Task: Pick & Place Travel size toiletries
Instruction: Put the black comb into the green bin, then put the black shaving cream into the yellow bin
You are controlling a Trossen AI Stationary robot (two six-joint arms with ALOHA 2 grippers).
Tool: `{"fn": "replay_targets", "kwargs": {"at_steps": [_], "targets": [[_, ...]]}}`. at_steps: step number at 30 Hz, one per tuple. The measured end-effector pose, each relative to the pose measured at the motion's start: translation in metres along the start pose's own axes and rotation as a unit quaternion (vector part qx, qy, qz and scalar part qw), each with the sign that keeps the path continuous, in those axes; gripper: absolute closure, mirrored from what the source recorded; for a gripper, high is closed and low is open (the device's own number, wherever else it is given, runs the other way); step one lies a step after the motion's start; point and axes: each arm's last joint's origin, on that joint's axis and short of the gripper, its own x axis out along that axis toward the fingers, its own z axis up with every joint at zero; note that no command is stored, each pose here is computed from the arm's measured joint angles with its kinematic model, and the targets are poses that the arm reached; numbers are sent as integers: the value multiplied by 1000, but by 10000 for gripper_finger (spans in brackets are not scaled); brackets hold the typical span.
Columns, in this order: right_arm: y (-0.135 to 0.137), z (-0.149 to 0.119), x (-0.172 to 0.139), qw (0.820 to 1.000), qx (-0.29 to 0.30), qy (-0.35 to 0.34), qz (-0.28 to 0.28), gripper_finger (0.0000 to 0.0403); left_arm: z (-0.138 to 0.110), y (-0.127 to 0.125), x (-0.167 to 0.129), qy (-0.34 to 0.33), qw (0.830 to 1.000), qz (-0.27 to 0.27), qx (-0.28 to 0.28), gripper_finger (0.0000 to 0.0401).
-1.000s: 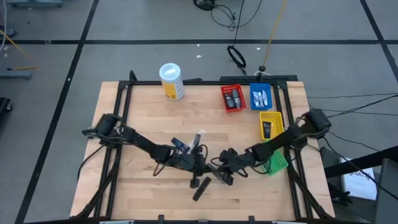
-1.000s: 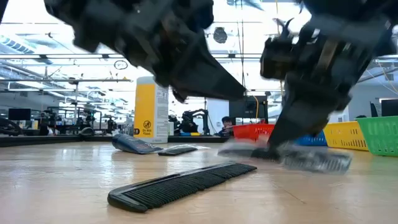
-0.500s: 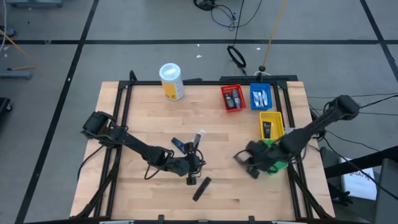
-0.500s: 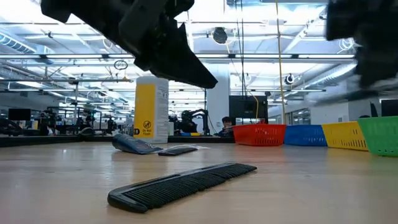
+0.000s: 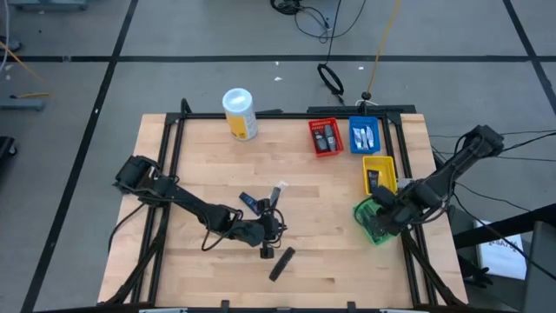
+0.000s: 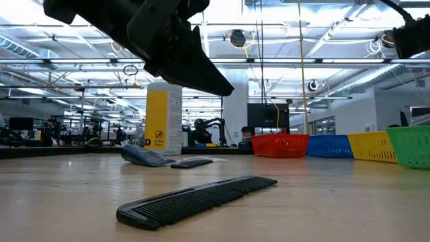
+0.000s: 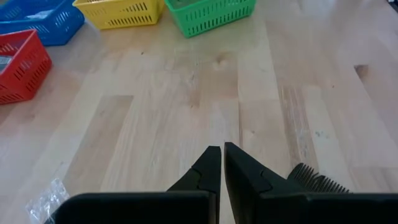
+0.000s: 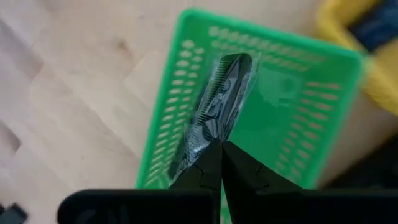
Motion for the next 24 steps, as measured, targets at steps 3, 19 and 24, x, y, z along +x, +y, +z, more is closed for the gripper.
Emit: {"fn": "replay_targets", "kwargs": {"at_steps": [3, 19, 24], "targets": [[5, -1, 12, 999, -36, 2, 16, 403, 0, 0, 0, 0, 1000, 0, -1, 380], [4, 0, 26, 990, -132, -47, -18, 285, 0, 0, 0, 1, 1000, 0, 0, 380], [3, 1, 19, 994, -96, -57, 21, 211, 2, 4, -16, 25, 998, 58, 28, 380]]}}
